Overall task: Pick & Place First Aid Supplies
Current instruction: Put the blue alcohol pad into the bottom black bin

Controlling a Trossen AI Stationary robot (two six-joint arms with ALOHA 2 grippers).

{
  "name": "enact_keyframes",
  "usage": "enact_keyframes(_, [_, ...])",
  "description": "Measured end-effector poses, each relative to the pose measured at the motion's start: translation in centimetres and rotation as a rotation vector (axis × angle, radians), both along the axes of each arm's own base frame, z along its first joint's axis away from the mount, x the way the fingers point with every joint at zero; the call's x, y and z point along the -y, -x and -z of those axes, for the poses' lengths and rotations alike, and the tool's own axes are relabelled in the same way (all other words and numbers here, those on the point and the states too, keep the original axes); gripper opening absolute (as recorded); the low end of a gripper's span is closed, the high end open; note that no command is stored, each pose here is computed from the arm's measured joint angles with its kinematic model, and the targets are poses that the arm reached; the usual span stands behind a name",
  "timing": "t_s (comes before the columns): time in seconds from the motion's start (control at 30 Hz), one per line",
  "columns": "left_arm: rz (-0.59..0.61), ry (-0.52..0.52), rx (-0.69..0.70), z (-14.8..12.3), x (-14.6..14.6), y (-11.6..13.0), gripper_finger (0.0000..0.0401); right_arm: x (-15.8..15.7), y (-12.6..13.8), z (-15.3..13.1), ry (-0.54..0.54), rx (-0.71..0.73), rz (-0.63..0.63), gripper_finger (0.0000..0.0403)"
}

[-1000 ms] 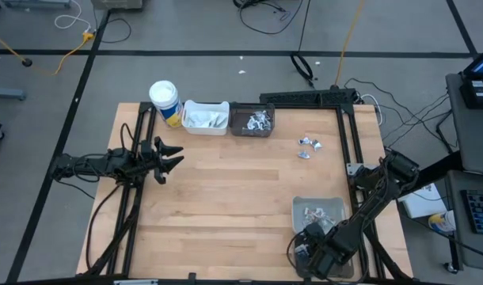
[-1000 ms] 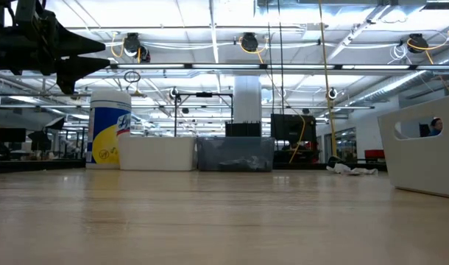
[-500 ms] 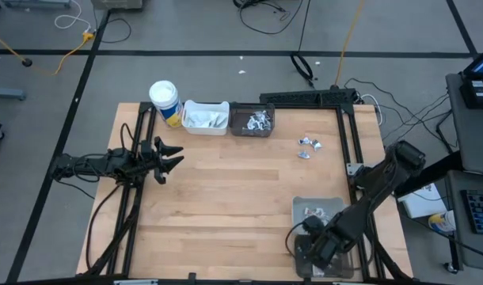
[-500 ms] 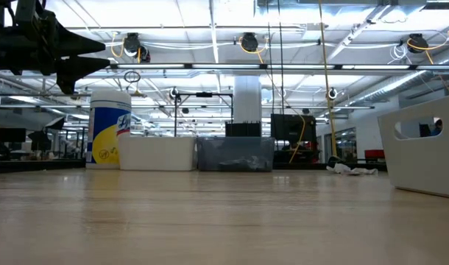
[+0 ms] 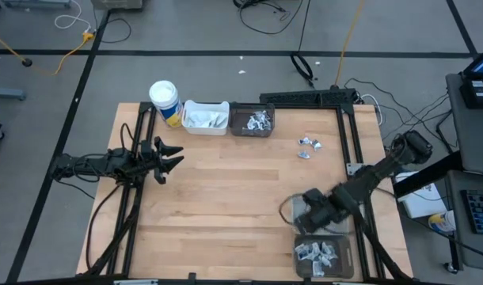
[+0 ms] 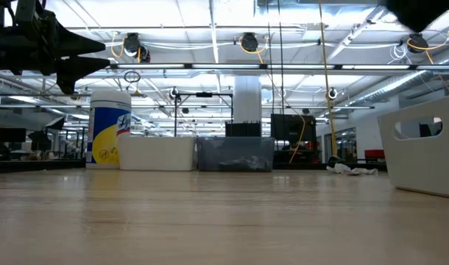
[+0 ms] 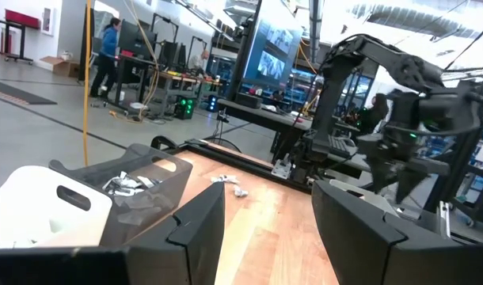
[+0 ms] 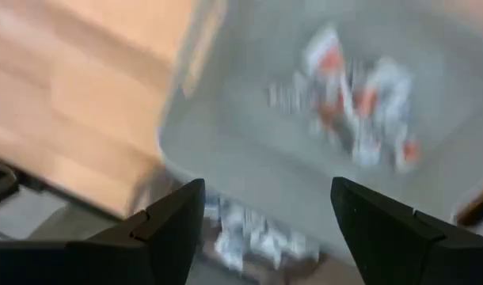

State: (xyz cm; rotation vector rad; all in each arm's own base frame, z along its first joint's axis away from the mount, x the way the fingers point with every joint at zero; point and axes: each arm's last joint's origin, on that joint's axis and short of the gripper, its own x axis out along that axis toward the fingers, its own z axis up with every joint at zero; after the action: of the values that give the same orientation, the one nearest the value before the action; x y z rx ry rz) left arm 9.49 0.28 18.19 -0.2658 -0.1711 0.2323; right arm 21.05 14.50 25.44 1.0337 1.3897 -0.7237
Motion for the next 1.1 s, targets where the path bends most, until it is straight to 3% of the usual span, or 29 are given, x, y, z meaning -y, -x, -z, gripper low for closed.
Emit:
enact_keyframes(0.37, [0.000,0.000,0.000,0.0,0.0,0.0,0.0196,10.4,-2.2,-1.1,0.069,0.008,-0.014,0.0267])
enact_keyframes(0.73, [0.000,0.000,0.000,0.0,0.0,0.0,0.0196,20.7,-1.6,-1.2,0.111,0.029,0.042,0.0267])
enact_keyframes(0.97, [0.000,0.000,0.000,0.0,0.0,0.0,0.0196,25.1,-0.2,-1.0,0.134,0.041,0.096,0.0267])
enact_keyframes(1.1, [0.000,0.000,0.000,0.0,0.0,0.0,0.0196,26.4,-0.6,1.2,0.120,0.008,0.106,0.0267])
